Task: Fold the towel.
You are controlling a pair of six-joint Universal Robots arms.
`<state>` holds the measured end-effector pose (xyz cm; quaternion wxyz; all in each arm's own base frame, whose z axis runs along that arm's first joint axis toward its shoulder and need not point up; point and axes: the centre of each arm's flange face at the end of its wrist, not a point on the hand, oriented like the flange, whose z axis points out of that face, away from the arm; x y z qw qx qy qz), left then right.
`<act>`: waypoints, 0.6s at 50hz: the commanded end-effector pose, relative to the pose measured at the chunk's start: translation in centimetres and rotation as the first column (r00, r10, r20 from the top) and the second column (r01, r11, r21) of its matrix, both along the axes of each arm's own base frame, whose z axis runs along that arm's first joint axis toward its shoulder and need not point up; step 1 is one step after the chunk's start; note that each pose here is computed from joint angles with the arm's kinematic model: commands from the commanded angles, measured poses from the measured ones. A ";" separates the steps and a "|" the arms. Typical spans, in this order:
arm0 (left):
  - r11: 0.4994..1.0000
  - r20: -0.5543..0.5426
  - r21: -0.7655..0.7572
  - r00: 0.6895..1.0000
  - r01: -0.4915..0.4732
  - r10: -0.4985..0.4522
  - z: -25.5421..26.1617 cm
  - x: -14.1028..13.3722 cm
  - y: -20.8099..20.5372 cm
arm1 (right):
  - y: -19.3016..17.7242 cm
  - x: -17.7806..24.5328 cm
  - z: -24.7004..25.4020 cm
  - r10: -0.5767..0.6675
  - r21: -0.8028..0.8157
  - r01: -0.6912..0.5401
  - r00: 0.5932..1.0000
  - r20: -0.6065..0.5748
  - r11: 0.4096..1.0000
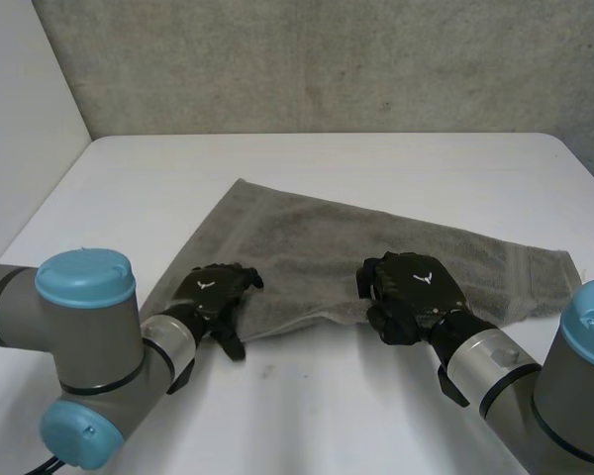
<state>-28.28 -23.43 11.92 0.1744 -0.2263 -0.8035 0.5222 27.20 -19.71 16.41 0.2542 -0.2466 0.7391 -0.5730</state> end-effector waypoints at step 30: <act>0.980 0.061 -0.093 0.981 -0.178 0.184 4.0 3.6 0.6 | 0.1 -0.4 1.2 0.013 -0.062 -0.021 0.993 -0.117 0.998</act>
